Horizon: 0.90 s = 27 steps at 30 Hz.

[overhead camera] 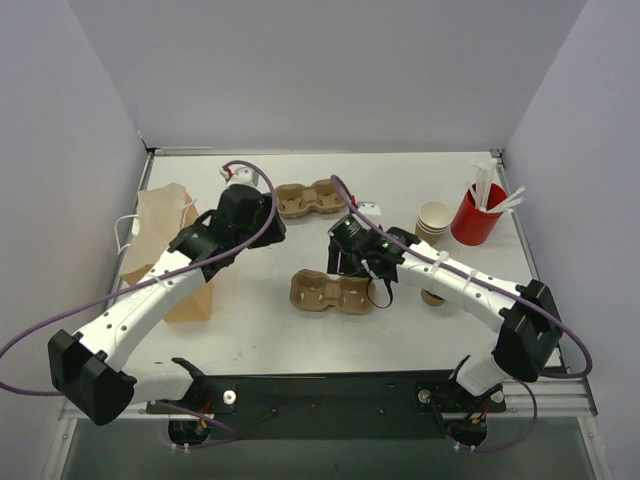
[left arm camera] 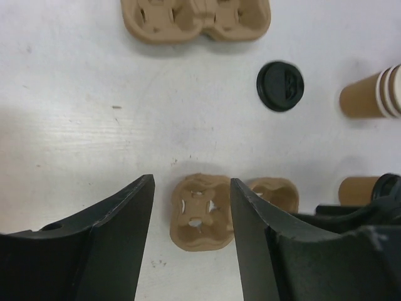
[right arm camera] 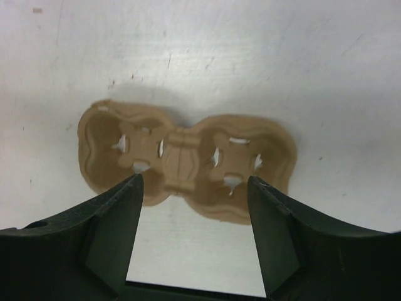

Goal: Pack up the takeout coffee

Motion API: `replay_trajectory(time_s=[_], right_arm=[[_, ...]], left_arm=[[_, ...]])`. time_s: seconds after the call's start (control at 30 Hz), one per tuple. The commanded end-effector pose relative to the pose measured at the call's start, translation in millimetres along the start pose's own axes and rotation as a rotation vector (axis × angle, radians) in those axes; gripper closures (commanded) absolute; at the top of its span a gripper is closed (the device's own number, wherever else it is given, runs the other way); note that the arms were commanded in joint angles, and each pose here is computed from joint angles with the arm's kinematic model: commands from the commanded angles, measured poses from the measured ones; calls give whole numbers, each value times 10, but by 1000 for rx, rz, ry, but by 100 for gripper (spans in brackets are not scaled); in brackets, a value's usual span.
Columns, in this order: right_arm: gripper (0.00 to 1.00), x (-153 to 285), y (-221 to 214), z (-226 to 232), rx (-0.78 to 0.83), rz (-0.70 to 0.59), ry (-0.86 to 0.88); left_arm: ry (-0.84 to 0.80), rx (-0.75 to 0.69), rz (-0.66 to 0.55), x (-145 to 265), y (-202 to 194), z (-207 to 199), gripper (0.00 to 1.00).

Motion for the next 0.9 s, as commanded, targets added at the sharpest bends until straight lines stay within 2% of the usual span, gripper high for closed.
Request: replay_trajectory(time_s=[0.0, 0.13, 0.37, 0.6, 0.87], right_arm=[[38, -34, -356, 26, -79, 31, -73], [38, -197, -505, 151, -66, 72, -75], [38, -378, -560, 299, -36, 103, -89], [40, -528, -660, 359, 4, 151, -99], [43, -659, -750, 389, 61, 186, -114]], left_arm=[[6, -6, -106, 415, 443, 130, 38], [-10, -6, -172, 639, 672, 153, 37], [-31, 3, -207, 803, 774, 163, 37], [-35, 4, -292, 1114, 1006, 164, 37], [61, 8, -353, 1357, 1182, 334, 37]])
Point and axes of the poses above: each gripper's point midway between its finger pads, its own x axis back along the fingers, its own z axis along the line the jaws close on, y = z × x, the point moved 7 cm from there along x, back along the fingers, and after that the axes turned 4 degrees about -x, right-handed, at the moved point
